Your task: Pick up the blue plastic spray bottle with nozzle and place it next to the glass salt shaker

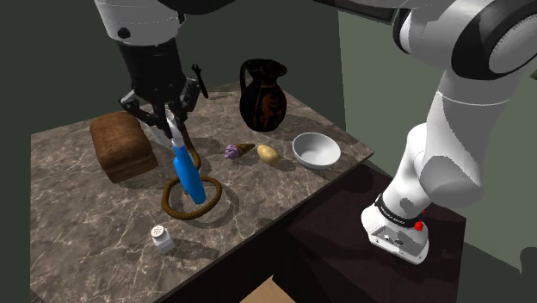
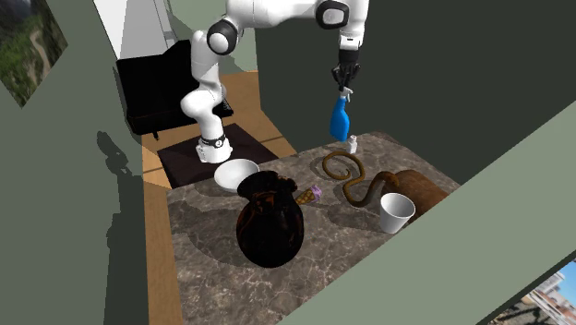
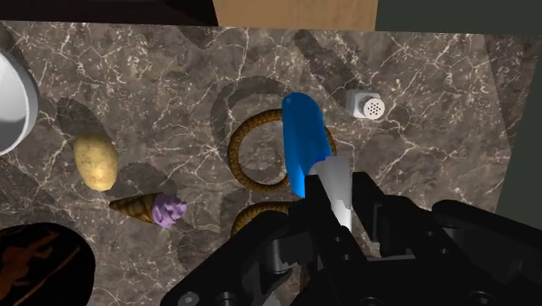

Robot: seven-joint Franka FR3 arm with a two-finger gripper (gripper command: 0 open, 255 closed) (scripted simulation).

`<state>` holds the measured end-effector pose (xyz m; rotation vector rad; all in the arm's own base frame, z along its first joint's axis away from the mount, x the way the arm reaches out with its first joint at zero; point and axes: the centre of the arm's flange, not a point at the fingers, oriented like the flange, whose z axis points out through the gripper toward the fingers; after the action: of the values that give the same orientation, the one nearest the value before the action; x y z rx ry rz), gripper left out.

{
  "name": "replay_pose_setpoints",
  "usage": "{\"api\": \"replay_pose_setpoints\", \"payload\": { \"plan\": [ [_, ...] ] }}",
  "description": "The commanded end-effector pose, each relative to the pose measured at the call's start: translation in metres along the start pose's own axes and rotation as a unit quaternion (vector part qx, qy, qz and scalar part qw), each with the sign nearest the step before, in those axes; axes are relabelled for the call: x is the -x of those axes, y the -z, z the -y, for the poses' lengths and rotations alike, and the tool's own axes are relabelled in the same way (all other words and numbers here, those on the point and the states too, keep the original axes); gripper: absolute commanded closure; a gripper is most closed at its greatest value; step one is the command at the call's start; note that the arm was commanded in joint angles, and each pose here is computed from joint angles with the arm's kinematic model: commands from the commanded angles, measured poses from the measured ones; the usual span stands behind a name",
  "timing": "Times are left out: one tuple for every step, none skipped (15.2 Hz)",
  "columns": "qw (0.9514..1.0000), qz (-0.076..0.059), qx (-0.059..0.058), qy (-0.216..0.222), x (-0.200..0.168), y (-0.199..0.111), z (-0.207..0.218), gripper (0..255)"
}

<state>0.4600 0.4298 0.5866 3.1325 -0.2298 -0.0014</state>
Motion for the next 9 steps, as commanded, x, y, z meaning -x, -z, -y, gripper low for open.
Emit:
{"api": "replay_pose_setpoints", "payload": {
  "plan": [
    [1.0,0.0,0.0,-0.001,0.017,0.0,0.023,255],
    [1.0,0.0,0.0,-0.001,0.025,0.0,0.033,255],
    [1.0,0.0,0.0,-0.001,0.034,0.0,0.044,255],
    [1.0,0.0,0.0,-0.001,0.042,0.0,0.054,255],
    [1.0,0.0,0.0,-0.001,0.05,0.0,0.065,255],
    [1.0,0.0,0.0,-0.001,0.058,0.0,0.075,255],
    [1.0,0.0,0.0,-0.001,0.066,0.0,0.086,255],
    [1.0,0.0,0.0,-0.001,0.066,-0.005,0.086,255],
    [1.0,0.0,0.0,-0.001,0.066,-0.01,0.085,255]
  ]
}}
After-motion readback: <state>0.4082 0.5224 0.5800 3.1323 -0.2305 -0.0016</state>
